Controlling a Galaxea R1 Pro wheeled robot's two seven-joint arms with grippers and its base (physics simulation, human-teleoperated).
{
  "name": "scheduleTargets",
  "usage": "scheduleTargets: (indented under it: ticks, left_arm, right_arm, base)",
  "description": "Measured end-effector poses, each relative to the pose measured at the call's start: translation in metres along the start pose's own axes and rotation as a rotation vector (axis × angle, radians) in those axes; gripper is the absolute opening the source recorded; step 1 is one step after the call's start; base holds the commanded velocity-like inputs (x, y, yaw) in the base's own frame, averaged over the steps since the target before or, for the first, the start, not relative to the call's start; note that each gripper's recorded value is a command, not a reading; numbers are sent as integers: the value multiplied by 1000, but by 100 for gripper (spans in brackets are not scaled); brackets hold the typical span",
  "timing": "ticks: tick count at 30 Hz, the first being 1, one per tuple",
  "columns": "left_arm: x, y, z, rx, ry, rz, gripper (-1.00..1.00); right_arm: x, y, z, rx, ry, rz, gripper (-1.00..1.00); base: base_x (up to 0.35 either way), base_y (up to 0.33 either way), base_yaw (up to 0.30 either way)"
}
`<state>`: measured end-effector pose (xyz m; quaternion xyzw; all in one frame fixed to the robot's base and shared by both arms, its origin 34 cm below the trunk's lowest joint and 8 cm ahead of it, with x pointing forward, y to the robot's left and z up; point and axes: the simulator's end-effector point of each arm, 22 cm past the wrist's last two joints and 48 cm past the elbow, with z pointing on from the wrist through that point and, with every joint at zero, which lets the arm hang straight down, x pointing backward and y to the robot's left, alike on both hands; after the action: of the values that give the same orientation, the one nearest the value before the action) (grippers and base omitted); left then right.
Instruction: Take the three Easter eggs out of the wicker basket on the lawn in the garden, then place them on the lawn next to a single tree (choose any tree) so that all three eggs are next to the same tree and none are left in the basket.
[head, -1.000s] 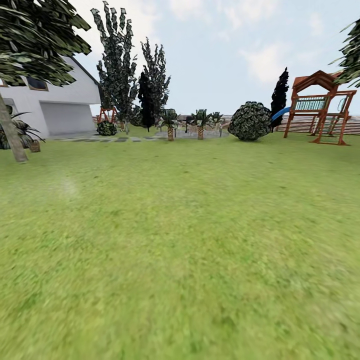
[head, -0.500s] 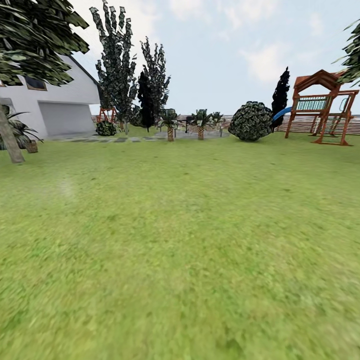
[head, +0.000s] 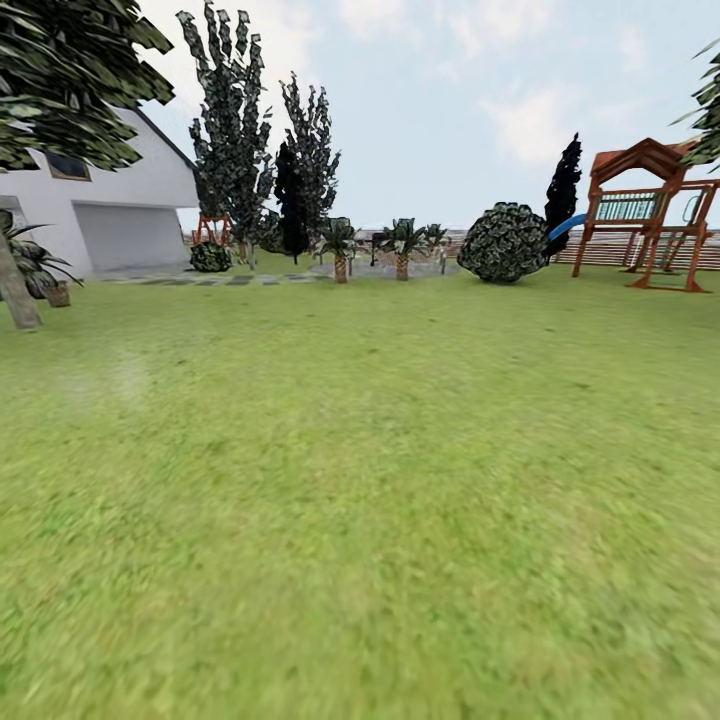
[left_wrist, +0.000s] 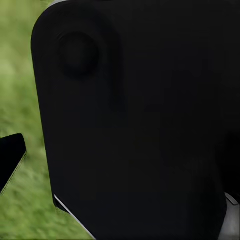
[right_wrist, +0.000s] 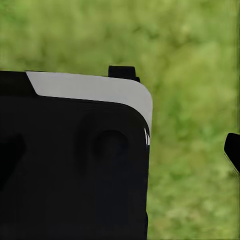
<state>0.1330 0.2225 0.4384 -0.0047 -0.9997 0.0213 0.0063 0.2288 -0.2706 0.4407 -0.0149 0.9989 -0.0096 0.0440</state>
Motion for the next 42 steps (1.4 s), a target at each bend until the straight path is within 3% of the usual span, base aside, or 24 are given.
scheduleTargets:
  ticks: [42]
  left_arm:
    - [0,0,0,0,0,0,100]
  right_arm:
    - [0,0,0,0,1,0,100]
  base:
    - [340,0,0]
